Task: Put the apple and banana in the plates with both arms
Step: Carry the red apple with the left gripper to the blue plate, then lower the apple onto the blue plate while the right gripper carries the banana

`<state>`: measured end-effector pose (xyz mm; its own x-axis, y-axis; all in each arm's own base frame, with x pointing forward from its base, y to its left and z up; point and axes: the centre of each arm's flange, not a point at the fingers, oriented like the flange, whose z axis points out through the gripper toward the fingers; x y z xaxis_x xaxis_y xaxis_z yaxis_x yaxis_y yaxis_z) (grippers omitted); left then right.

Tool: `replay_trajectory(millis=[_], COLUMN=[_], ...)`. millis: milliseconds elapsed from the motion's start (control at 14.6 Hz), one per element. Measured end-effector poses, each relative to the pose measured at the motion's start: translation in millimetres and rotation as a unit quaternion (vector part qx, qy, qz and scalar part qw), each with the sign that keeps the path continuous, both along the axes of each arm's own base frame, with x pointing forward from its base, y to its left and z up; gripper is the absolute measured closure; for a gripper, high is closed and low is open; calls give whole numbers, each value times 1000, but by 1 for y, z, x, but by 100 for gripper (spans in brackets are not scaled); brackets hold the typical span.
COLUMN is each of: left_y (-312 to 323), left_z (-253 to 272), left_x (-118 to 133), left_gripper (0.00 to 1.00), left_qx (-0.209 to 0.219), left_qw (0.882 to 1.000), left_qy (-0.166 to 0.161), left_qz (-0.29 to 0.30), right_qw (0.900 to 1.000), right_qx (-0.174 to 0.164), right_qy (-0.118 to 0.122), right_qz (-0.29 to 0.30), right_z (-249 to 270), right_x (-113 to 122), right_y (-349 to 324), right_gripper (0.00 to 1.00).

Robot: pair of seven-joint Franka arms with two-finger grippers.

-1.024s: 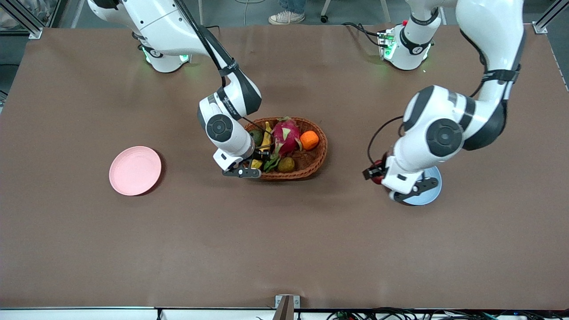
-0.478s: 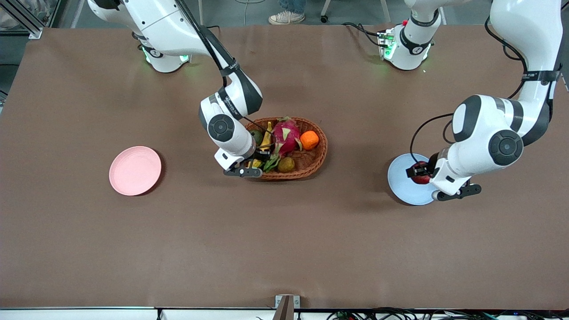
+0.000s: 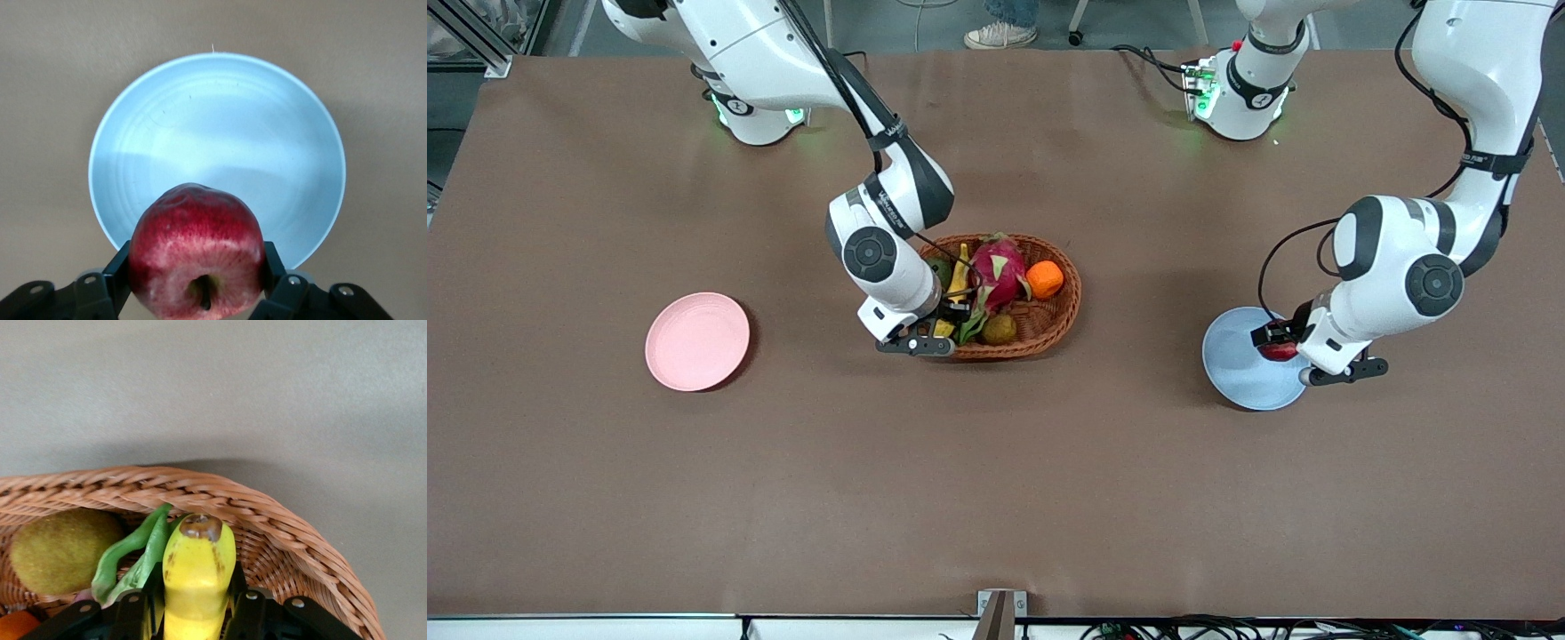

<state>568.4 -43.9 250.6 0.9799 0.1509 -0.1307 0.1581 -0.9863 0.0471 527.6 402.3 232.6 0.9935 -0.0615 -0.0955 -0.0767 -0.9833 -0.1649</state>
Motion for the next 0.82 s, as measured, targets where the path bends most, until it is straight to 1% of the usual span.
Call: replay_trajectory(millis=[137,205,478,683,820], left_y=[-1,-1,-1,-1,-3], left_z=[-5,-7,-16,-21,-24], left_x=[-3,-2,1,1,0], left_gripper=[22,22,22,22,22], left_qx=[-1,-2,-8,-10,-11], left_qw=[1000,1000,1000,1000,1000], left_qy=[-3,-8,-21,-19,-17], left_qz=[0,0,-5,-6,-7], right_qw=[1000,1000,1000,999,998], right_qx=[3,3,2,3,5], right_qy=[-2,1,24,42,51], right_qz=[1,3,6,4,21], right_z=[10,17,77,124,137], right_x=[4,6,25,51,68], right_y=[3,4,-3,-40,-82], right_gripper=[58,58,58,58,58])
